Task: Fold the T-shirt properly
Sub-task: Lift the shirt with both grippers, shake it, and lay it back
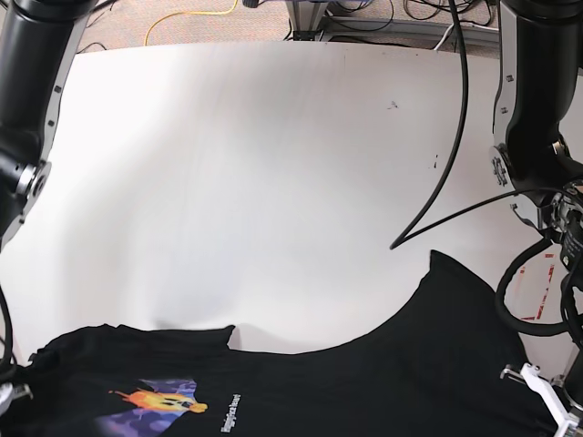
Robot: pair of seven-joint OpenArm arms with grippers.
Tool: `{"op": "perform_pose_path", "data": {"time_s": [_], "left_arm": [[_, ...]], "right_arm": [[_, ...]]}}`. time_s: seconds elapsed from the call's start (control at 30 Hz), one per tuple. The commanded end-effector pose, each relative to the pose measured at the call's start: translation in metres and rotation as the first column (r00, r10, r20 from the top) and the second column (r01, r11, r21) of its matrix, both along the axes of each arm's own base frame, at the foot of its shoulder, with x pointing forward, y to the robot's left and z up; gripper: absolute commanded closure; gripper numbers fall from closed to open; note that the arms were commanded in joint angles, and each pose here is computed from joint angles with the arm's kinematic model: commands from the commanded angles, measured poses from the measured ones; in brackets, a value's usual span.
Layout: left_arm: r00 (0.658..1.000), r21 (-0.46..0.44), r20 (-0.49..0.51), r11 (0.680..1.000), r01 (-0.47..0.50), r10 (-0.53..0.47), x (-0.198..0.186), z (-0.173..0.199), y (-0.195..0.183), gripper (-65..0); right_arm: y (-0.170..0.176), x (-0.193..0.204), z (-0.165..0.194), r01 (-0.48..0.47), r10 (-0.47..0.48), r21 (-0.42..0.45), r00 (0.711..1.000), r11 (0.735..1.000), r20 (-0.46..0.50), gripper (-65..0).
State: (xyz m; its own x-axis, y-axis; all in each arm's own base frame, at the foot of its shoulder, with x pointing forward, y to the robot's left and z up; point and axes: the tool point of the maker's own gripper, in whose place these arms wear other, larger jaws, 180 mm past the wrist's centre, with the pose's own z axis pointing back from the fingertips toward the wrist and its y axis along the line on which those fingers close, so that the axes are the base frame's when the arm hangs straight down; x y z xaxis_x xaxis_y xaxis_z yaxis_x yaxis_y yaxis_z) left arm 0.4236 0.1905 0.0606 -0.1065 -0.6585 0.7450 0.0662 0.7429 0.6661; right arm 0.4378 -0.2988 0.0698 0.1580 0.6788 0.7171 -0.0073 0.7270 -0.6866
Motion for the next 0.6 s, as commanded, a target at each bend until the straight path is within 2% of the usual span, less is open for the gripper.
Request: {"op": "perform_pose_path", "data": {"time_s": [0.0,0.13,0.3,0.47,0.57], "left_arm": [[0.999,0.006,-0.009,0.999,-0.050,0.050,-0.001,-0.004,0.012,-1.5],[0.994,-0.006,-0.104,1.000,-0.029,0.028,0.003,-0.047,0.003,-1.5],[0.968,-0.002,-0.249,0.999,-0.032,0.030,0.000,-0.109,0.004,-1.5],[0.907,0.004,-0.420,0.999,-0.031,0.030,-0.016,-0.186,0.004,-1.4],[0.843,0.011,-0.536,0.999,-0.034,0.035,-0.036,-0.238,0.005,-1.2]], "right_arm": [[-0.016,-0.017,-0.014,0.069,-0.069,-0.011,0.998,0.998,0.001,-0.2],[-0.023,-0.036,-0.077,0.099,-0.097,0.028,0.992,0.995,-0.081,-0.2],[-0.022,-0.057,-0.152,0.127,-0.105,0.101,0.974,0.987,-0.202,-0.2],[-0.014,-0.077,-0.218,0.135,-0.076,0.170,0.946,0.976,-0.315,-0.2],[-0.013,-0.097,-0.261,0.157,-0.066,0.205,0.917,0.966,-0.393,-0.2]]}}
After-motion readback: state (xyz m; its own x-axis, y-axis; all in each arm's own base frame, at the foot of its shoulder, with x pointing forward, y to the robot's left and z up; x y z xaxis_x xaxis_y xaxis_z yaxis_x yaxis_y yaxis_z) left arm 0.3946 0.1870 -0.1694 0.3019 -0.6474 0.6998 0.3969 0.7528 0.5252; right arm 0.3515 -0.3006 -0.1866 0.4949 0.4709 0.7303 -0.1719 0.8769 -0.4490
